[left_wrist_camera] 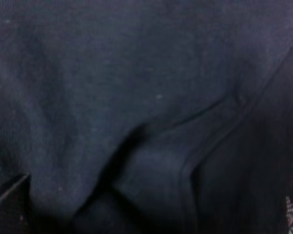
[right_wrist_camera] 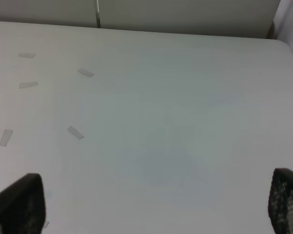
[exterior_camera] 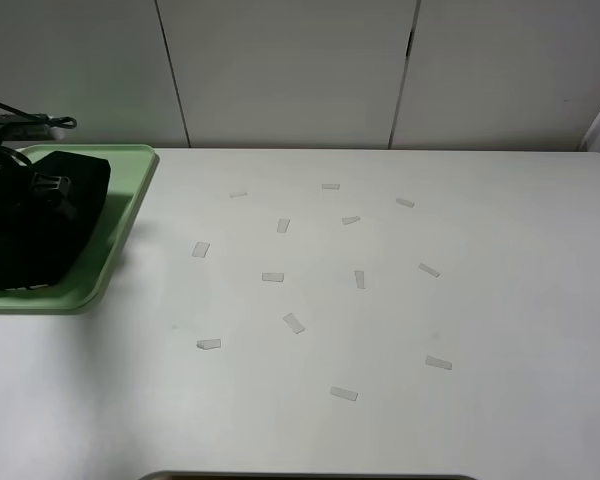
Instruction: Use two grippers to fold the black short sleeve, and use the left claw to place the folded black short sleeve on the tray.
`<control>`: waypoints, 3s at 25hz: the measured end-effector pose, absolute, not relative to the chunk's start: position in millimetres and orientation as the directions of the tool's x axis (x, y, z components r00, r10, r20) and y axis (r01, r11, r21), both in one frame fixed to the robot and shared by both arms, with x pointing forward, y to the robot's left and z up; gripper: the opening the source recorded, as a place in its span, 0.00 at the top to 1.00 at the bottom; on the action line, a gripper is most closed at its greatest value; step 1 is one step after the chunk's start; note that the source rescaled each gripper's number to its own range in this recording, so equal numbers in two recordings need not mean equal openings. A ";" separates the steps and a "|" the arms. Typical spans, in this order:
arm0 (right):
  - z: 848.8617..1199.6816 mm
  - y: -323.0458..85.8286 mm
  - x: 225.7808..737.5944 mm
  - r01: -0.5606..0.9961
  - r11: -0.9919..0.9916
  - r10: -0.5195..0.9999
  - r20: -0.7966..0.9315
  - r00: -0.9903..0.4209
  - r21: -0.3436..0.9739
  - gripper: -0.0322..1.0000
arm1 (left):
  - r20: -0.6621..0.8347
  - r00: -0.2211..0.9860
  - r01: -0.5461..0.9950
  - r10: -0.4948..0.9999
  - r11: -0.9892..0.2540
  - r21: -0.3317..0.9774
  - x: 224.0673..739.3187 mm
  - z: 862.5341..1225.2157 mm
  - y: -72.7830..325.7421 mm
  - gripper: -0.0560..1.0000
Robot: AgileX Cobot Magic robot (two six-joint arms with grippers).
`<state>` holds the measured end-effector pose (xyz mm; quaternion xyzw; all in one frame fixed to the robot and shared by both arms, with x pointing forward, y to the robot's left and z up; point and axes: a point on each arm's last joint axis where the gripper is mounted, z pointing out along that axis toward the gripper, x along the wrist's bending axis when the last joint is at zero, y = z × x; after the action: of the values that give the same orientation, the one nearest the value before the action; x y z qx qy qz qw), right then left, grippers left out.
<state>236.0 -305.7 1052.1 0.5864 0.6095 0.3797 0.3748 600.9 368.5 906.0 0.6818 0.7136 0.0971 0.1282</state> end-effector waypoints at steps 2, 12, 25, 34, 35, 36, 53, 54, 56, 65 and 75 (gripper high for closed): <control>1052.1 -305.7 236.0 0.430 0.024 0.999 -0.012 -0.031 0.902 0.00 | -0.064 -0.037 0.947 0.997 0.056 0.317 602.5 896.4 364.0 0.00; 1052.1 -305.7 236.0 0.430 0.024 0.999 -0.012 -0.031 0.902 0.00 | -0.073 0.002 0.957 0.997 0.019 0.289 608.8 885.8 353.8 0.00; 1052.1 -305.7 236.0 0.430 0.024 0.999 -0.012 -0.031 0.902 0.00 | -0.156 0.014 0.920 0.988 0.048 0.390 598.8 1007.8 338.5 0.00; 1052.1 -305.7 236.0 0.430 0.024 0.999 -0.012 -0.031 0.902 0.00 | -0.123 0.022 0.925 0.992 0.026 0.378 539.7 1083.0 332.0 0.00; 1052.1 -305.7 236.0 0.430 0.024 0.999 -0.012 -0.031 0.902 0.00 | -0.110 0.024 0.926 0.994 0.020 0.377 530.5 1091.7 331.6 0.00; 1052.1 -305.7 236.0 0.430 0.024 0.999 -0.012 -0.031 0.902 0.00 | -0.101 0.023 0.927 0.995 0.017 0.375 522.6 1098.8 331.2 0.00; 1052.1 -305.7 236.0 0.430 0.024 0.999 -0.012 -0.031 0.902 0.00 | 0.019 0.037 0.814 0.999 -0.042 0.579 356.0 1164.6 311.0 0.00; 1052.1 -305.7 236.0 0.430 0.024 0.999 -0.012 -0.031 0.902 0.00 | 0.020 0.037 0.811 0.999 -0.042 0.583 348.2 1160.2 309.7 0.00; 1052.1 -305.7 236.0 0.430 0.024 0.999 -0.012 -0.031 0.902 0.00 | 0.025 0.037 0.796 0.999 -0.044 0.604 329.6 1153.0 306.8 0.00; 1052.1 -305.7 236.0 0.430 0.024 0.999 -0.012 -0.031 0.902 0.00 | -0.014 0.056 0.767 0.998 -0.034 0.641 277.5 1104.0 294.2 0.00; 1052.1 -305.7 236.0 0.430 0.024 0.999 -0.012 -0.031 0.902 0.00 | 0.009 0.050 0.633 0.999 -0.039 0.773 238.6 1047.2 287.4 0.00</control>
<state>236.0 -305.7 1052.1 0.5864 0.6095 0.3797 0.3748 238.6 287.4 1047.2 0.6562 0.6217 0.2978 0.3070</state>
